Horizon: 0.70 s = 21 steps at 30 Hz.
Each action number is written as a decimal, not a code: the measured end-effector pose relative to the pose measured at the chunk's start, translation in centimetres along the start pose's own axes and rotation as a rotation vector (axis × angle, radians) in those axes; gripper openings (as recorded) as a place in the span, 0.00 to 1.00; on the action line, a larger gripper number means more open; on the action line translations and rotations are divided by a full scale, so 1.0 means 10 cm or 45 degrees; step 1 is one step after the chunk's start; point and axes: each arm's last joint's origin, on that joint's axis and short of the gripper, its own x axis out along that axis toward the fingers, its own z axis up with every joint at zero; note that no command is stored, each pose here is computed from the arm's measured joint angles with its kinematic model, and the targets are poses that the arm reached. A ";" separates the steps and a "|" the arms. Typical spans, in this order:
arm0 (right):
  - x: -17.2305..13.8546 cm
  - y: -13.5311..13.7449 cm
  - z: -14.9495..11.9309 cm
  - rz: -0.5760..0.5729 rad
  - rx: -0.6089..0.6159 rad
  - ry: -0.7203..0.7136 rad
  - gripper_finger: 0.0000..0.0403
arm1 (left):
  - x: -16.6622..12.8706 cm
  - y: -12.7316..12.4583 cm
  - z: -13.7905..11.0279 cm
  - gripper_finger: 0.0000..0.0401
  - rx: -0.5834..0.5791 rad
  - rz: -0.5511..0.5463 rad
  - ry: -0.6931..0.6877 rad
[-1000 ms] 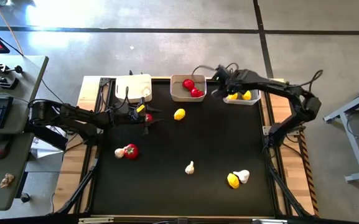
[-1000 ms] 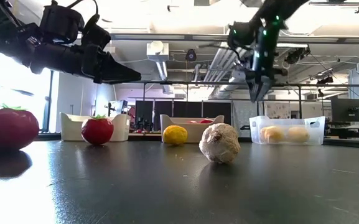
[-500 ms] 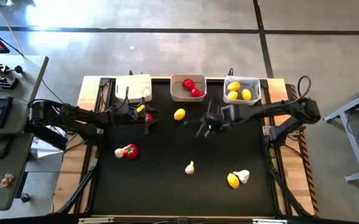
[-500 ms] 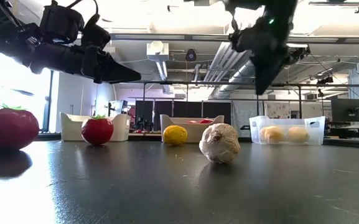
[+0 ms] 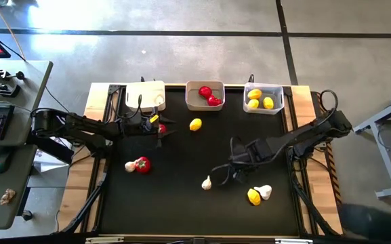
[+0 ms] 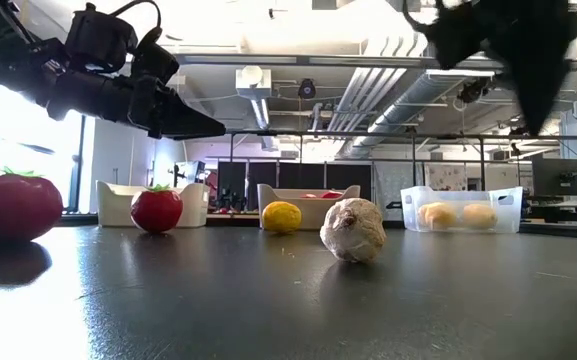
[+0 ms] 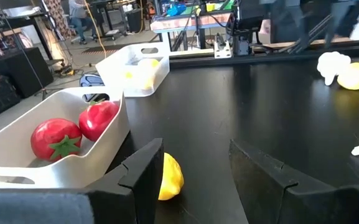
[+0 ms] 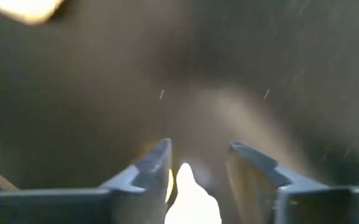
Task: Sort produce into baskets
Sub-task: Put the bottom right garlic into the white bin
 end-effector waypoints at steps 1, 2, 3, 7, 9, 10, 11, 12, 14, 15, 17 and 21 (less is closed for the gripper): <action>0.00 0.02 -0.05 0.008 0.016 0.035 0.41 | 0.00 0.00 0.00 0.42 -0.003 -0.001 0.005; 0.00 0.04 -0.10 0.007 0.031 0.061 0.45 | 0.00 0.00 -0.01 0.42 -0.003 -0.002 0.010; 0.01 0.06 -0.16 -0.005 0.032 0.071 0.50 | 0.00 0.00 -0.01 0.42 -0.002 -0.001 0.012; 0.01 0.15 -0.39 -0.036 -0.038 0.091 0.66 | 0.00 0.00 -0.01 0.42 -0.001 -0.001 0.012; 0.02 0.19 -0.51 -0.043 -0.063 0.097 0.70 | 0.00 0.00 -0.01 0.42 0.005 0.000 0.012; 0.03 0.22 -0.56 -0.048 -0.069 0.100 0.72 | 0.00 0.00 -0.01 0.42 0.008 0.000 0.012; 0.04 0.24 -0.62 -0.055 -0.074 0.109 0.73 | 0.00 0.00 -0.01 0.42 0.008 0.000 0.012; 0.07 0.27 -0.67 -0.062 -0.081 0.128 0.73 | 0.00 0.00 -0.01 0.42 0.006 0.000 0.012; 0.13 0.32 -0.77 -0.073 -0.101 0.203 0.73 | 0.00 0.00 -0.01 0.42 -0.002 0.002 0.013; 0.16 0.35 -0.81 -0.081 -0.118 0.238 0.73 | 0.00 0.00 -0.01 0.42 -0.001 0.002 0.013; 0.24 0.39 -0.85 -0.108 -0.157 0.280 0.73 | 0.00 0.00 -0.01 0.42 -0.001 0.002 0.013; 0.38 0.46 -0.87 -0.125 -0.239 0.317 0.73 | 0.00 0.00 -0.01 0.42 -0.001 0.002 0.012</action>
